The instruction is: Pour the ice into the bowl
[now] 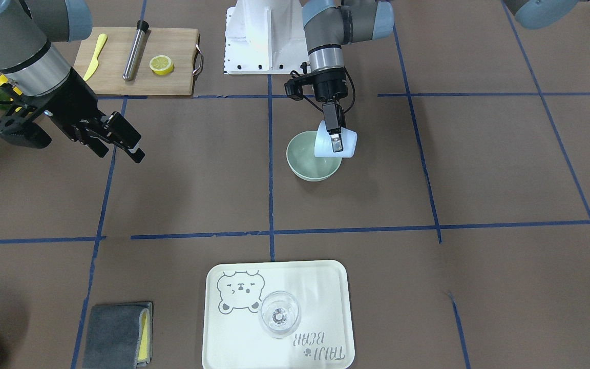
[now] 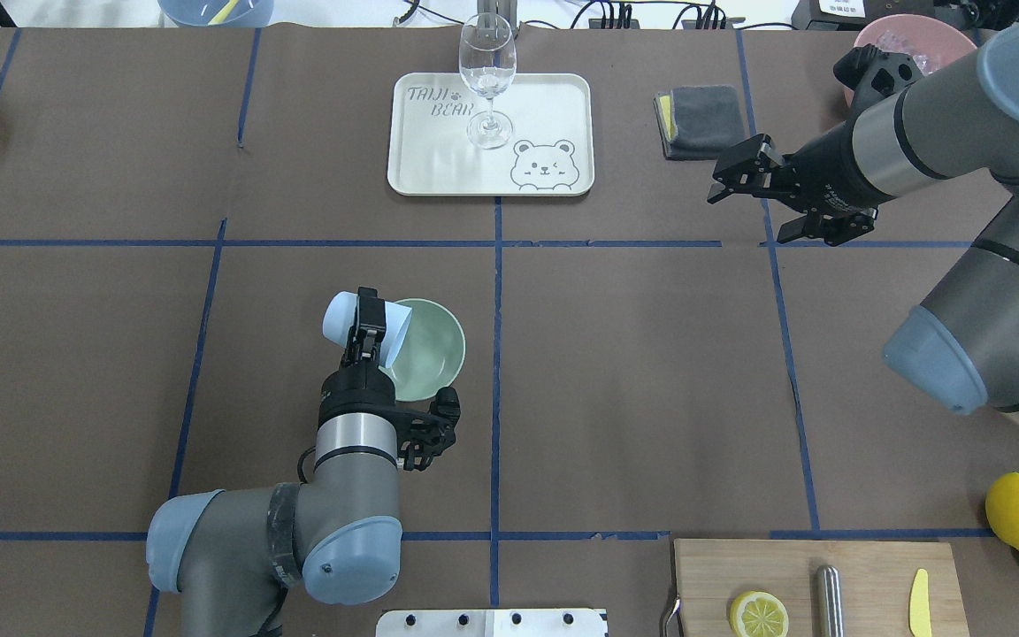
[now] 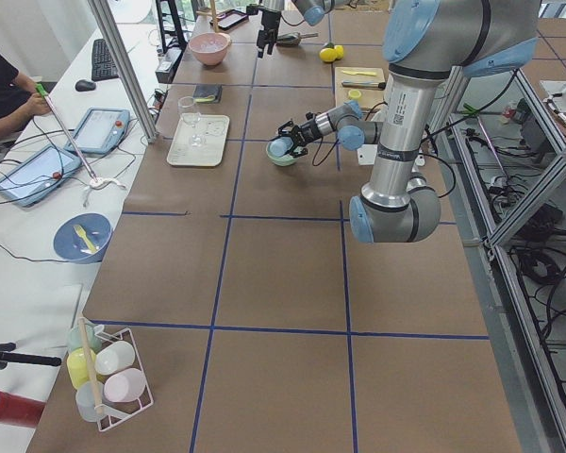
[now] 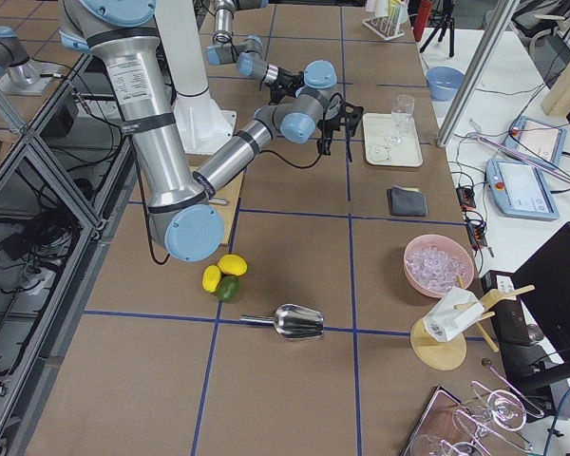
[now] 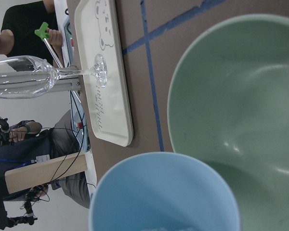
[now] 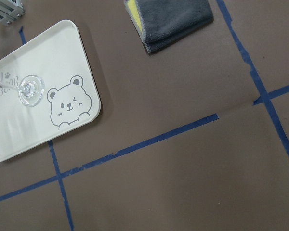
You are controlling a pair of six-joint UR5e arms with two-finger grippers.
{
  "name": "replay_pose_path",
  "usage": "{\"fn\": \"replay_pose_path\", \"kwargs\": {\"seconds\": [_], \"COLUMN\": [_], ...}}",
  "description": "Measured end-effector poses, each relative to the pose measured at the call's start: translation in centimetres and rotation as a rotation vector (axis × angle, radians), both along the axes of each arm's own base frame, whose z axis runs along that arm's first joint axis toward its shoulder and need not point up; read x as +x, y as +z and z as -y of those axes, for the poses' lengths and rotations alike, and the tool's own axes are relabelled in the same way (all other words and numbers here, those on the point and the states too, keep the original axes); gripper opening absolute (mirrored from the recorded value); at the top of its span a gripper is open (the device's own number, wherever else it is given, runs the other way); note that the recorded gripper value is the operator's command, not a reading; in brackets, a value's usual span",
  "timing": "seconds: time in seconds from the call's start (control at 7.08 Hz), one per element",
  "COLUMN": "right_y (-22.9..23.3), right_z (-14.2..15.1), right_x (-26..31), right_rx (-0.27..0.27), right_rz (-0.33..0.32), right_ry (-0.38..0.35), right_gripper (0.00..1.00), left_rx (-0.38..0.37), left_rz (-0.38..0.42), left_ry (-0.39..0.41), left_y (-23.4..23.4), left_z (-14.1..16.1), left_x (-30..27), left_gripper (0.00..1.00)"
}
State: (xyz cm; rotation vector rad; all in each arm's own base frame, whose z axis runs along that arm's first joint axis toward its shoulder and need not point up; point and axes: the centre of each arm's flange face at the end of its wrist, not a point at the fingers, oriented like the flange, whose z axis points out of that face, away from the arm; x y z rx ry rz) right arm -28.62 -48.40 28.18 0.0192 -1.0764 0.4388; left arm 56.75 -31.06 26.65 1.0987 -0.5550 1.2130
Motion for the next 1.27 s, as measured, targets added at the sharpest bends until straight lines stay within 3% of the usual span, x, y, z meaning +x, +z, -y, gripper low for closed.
{"fn": "replay_pose_path", "kwargs": {"seconds": [0.42, 0.85, 0.99, 1.27], "right_y": [0.8, 1.2, 1.2, 1.1], "right_z": [-0.1, -0.2, -0.2, -0.1], "right_x": [0.3, 0.4, 0.4, 0.5], "right_rx": [-0.011, -0.017, -0.017, -0.016], "right_rz": [-0.008, -0.012, -0.012, -0.011], "right_ry": [0.003, 0.004, 0.005, 0.008], "right_gripper": [1.00, 1.00, 1.00, 1.00], "left_rx": [0.025, 0.037, 0.034, 0.002], "left_rz": [0.156, 0.201, 0.163, -0.060], "left_ry": [0.022, 0.023, 0.008, -0.083], "left_y": [0.1, 0.5, 0.1, -0.8], "left_z": [-0.7, -1.1, -1.0, -0.8], "left_x": [0.8, 1.0, 0.7, -0.9], "left_gripper": [0.00, 0.00, 0.00, 0.00]}}
